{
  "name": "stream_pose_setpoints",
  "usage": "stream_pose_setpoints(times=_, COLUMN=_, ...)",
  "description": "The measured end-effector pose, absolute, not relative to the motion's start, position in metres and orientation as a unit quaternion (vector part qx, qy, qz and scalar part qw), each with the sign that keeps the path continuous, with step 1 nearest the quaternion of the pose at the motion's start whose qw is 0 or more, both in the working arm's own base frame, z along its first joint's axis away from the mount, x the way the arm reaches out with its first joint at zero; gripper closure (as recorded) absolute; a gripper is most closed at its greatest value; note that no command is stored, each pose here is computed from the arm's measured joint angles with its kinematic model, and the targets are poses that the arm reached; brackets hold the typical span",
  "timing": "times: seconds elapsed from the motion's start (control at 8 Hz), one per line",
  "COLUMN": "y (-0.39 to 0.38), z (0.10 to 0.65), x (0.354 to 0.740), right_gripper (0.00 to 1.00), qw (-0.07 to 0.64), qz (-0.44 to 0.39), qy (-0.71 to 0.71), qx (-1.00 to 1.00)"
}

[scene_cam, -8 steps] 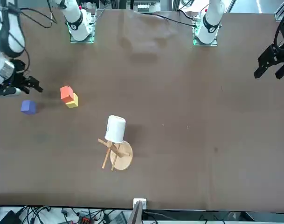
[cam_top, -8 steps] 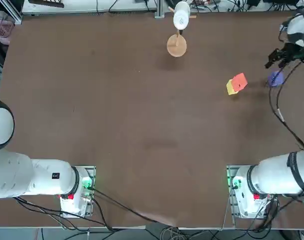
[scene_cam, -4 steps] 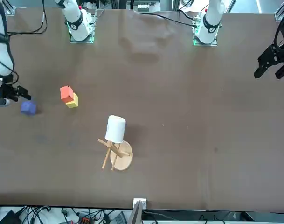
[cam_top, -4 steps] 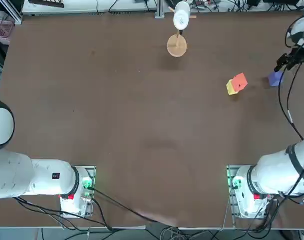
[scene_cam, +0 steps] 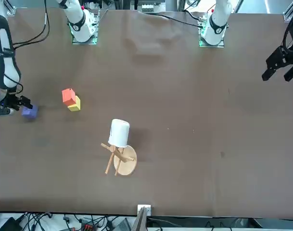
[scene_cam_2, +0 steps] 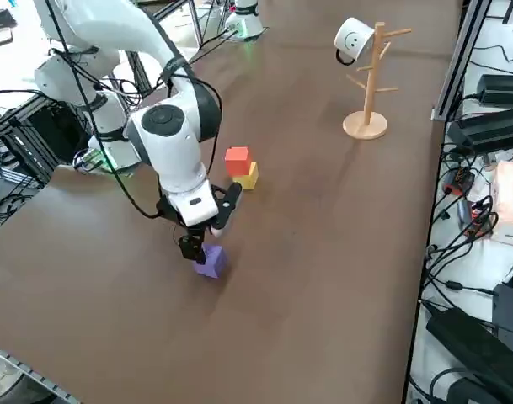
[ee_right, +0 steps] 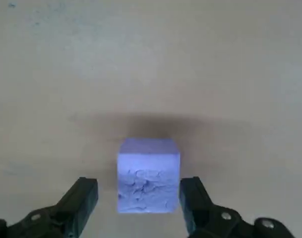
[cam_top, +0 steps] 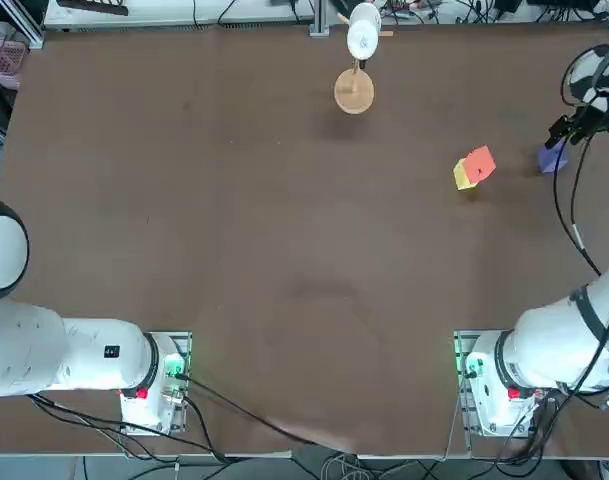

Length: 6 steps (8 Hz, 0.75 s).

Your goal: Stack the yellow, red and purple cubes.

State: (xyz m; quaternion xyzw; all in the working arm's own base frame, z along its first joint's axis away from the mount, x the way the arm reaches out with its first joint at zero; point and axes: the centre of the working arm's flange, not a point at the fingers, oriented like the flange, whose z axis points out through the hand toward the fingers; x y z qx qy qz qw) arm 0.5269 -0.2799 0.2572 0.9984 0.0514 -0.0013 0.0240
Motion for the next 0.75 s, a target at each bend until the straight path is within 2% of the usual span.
stream_pose_setpoints(times=0.75, y=-0.285, z=0.230, x=0.523, right_gripper=0.00, qw=0.022, qz=-0.013, qy=0.046, qx=0.999)
